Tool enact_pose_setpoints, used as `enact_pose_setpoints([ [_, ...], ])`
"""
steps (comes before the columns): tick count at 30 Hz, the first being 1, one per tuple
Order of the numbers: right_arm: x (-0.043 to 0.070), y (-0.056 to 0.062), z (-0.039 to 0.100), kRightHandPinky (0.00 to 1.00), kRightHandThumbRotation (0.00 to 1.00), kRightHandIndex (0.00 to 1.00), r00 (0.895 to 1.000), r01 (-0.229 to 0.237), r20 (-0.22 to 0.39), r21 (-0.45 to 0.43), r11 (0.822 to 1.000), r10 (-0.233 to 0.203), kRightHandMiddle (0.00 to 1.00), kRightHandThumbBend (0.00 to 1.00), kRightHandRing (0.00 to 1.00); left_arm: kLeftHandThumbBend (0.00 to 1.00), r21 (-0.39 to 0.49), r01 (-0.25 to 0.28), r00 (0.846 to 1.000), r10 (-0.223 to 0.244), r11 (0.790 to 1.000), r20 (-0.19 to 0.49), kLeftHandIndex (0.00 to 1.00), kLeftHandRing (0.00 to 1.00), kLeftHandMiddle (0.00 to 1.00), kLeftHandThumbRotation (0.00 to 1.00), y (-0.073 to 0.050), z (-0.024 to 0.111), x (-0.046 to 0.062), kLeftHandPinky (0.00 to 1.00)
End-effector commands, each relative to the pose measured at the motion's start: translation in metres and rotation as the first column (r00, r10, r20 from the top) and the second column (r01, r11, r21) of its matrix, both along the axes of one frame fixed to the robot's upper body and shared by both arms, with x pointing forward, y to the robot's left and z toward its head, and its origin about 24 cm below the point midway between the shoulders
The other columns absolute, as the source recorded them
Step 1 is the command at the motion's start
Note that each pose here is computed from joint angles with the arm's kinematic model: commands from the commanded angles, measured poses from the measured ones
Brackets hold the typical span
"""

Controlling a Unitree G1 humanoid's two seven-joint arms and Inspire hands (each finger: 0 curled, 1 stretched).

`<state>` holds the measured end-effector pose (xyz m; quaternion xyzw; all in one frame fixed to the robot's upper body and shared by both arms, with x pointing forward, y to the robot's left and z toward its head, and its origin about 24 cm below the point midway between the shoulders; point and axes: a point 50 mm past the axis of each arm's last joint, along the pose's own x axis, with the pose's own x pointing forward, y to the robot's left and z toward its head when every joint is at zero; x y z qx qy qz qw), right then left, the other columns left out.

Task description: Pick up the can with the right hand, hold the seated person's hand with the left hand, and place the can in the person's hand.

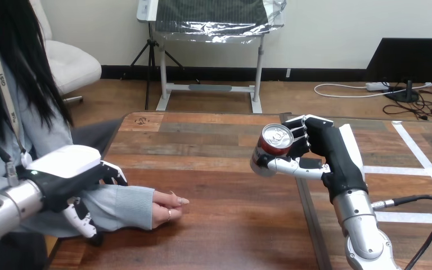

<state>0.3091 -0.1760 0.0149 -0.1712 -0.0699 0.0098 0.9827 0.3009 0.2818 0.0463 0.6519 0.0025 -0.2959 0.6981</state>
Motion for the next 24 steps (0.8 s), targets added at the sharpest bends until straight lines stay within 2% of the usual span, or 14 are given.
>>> enact_pose_setpoints([
  [1, 0.013, 0.0, 0.028, 0.38, 0.0, 0.5, 0.993, 0.002, 0.114, 0.027, 1.0, -0.005, 0.48, 0.79, 0.42, 1.0, -0.025, 0.003, 0.996, 0.0, 1.0, 0.088, 0.63, 0.56, 0.61, 0.0, -0.011, 0.015, 0.017, 0.5],
  [17, 0.012, 0.003, 0.027, 0.38, 0.0, 0.5, 0.995, -0.013, 0.104, 0.039, 0.999, 0.009, 0.48, 0.79, 0.42, 0.98, -0.047, -0.041, 0.996, 0.044, 0.998, 0.074, 0.54, 0.45, 0.51, 0.0, -0.016, 0.002, 0.017, 0.41],
  [24, 0.012, 0.004, 0.026, 0.38, 0.0, 0.5, 0.995, -0.015, 0.099, 0.047, 0.999, 0.01, 0.48, 0.79, 0.42, 0.96, -0.066, -0.042, 0.996, 0.047, 0.997, 0.078, 0.51, 0.42, 0.48, 0.0, -0.018, 0.0, 0.017, 0.37],
])
